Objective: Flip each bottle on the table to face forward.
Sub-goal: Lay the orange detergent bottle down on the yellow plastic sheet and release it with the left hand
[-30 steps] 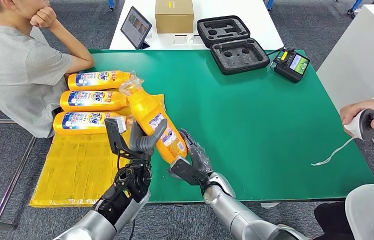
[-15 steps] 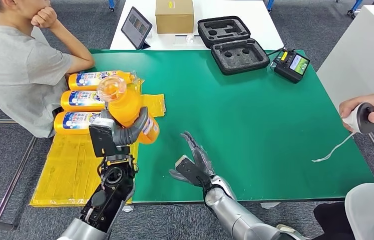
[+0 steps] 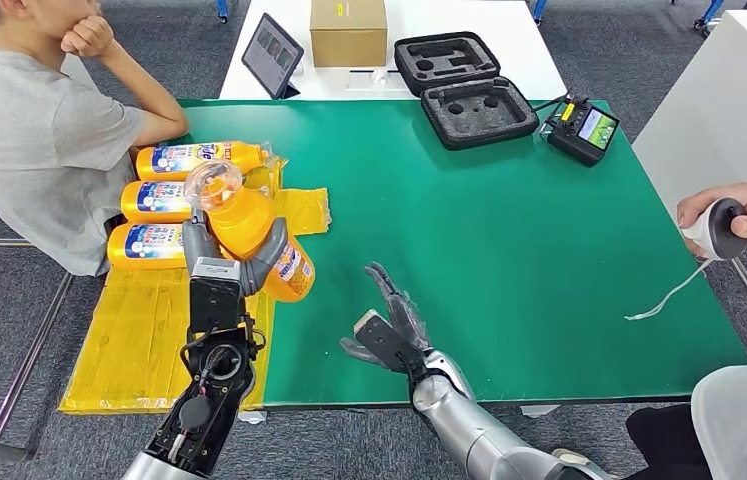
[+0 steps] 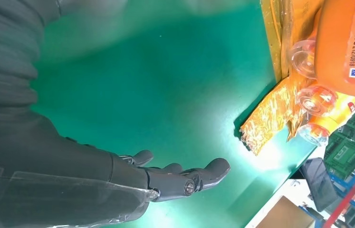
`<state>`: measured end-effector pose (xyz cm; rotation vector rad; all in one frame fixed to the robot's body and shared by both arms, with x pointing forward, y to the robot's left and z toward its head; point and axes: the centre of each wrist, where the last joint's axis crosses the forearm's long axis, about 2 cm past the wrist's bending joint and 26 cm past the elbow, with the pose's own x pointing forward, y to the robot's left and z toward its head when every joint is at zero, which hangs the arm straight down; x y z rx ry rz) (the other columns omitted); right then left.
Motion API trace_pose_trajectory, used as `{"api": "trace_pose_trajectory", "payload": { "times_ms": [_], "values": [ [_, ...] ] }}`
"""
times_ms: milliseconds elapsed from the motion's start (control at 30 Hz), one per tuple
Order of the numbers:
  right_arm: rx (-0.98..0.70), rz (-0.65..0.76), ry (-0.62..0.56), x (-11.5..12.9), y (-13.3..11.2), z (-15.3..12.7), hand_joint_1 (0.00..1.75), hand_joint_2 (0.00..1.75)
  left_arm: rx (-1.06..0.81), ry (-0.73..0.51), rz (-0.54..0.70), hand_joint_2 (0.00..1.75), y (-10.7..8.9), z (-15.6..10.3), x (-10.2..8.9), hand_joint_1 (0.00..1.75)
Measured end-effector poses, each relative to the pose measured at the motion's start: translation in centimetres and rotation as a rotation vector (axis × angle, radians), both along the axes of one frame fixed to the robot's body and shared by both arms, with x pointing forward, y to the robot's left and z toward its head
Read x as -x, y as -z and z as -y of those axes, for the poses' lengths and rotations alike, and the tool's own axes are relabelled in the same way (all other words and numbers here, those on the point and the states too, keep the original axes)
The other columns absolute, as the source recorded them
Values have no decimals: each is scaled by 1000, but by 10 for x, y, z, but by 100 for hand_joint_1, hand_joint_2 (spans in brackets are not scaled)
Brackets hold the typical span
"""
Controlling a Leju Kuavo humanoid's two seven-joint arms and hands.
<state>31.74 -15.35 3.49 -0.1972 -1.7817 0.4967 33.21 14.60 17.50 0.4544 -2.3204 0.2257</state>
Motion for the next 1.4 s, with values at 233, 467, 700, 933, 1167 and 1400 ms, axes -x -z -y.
{"api": "trace_pose_trajectory", "payload": {
  "times_ms": [233,467,700,933,1167,1400],
  "values": [
    [-1,0,0,0,0,0,0,175,-145,-53,68,175,-8,-8,1,175],
    [12,0,-19,2,1,-1,0,175,-438,-236,176,175,-27,-34,3,175],
    [-13,-19,-8,4,3,-1,0,175,-738,-402,245,175,-42,-57,13,174],
    [-40,-31,-9,4,2,-5,0,175,-1024,-591,245,175,-58,-84,19,175],
    [-50,-39,-14,4,2,-4,0,175,-906,-691,-19,175,-45,-86,14,175],
    [-86,-56,10,3,2,-3,0,175,-889,-649,-161,175,-27,-52,5,175]
  ]
}}
